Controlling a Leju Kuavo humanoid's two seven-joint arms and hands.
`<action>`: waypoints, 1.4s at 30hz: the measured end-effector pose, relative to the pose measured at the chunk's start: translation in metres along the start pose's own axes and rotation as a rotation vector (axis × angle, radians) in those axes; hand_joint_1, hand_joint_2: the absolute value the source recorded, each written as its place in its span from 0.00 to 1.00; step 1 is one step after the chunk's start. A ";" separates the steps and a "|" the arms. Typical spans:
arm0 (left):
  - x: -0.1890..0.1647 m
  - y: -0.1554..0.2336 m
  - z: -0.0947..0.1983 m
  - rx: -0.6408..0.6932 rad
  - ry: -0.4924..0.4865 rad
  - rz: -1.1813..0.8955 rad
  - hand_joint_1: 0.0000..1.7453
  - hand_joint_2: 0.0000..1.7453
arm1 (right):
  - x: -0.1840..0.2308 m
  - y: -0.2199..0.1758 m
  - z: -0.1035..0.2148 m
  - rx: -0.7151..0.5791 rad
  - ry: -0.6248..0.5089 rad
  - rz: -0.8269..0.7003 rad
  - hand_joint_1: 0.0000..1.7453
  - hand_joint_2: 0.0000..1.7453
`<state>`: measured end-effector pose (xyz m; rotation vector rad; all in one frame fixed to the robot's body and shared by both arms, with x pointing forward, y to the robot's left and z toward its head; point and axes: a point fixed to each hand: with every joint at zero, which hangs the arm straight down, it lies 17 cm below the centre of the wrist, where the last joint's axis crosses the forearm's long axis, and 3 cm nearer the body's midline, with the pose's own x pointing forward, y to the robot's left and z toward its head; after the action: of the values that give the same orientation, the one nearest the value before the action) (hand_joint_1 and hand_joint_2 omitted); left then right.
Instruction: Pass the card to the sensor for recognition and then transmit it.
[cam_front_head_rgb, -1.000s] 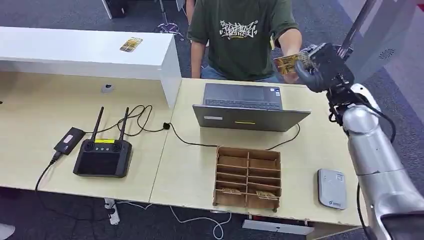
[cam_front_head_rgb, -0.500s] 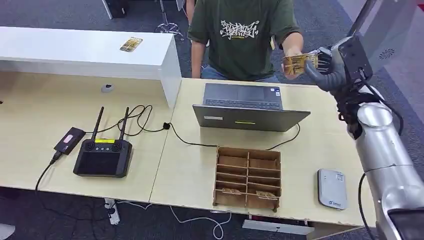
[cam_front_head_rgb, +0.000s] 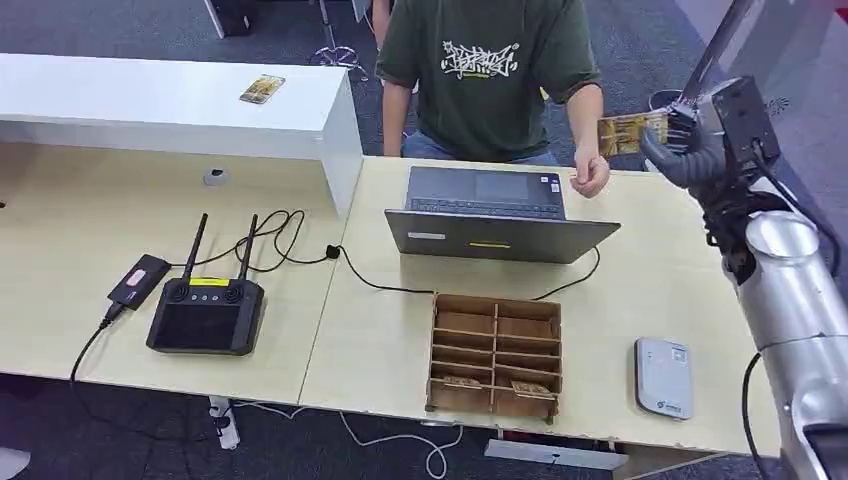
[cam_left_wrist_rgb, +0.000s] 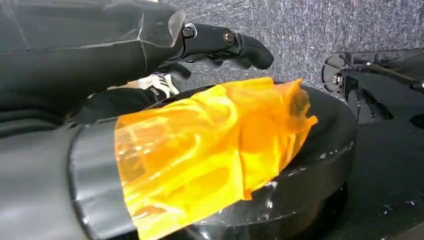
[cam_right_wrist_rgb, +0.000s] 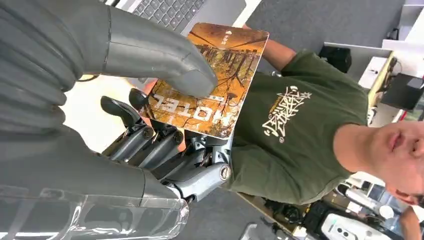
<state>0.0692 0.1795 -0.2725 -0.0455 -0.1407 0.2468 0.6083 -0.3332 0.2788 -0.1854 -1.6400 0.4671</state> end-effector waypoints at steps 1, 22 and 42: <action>0.000 0.000 0.000 0.000 0.000 0.000 0.00 0.00 | -0.002 -0.003 0.001 -0.003 0.004 -0.003 1.00 1.00; -0.004 0.002 0.000 0.011 -0.006 0.027 0.00 0.00 | -0.118 0.003 0.086 -0.010 0.141 -0.079 1.00 1.00; -0.006 0.004 0.000 0.022 -0.001 0.053 0.00 0.00 | -0.164 0.024 0.165 -0.014 0.203 -0.109 1.00 1.00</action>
<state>0.0626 0.1818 -0.2736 -0.0275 -0.1380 0.3017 0.4644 -0.4070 0.1094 -0.1478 -1.4471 0.3419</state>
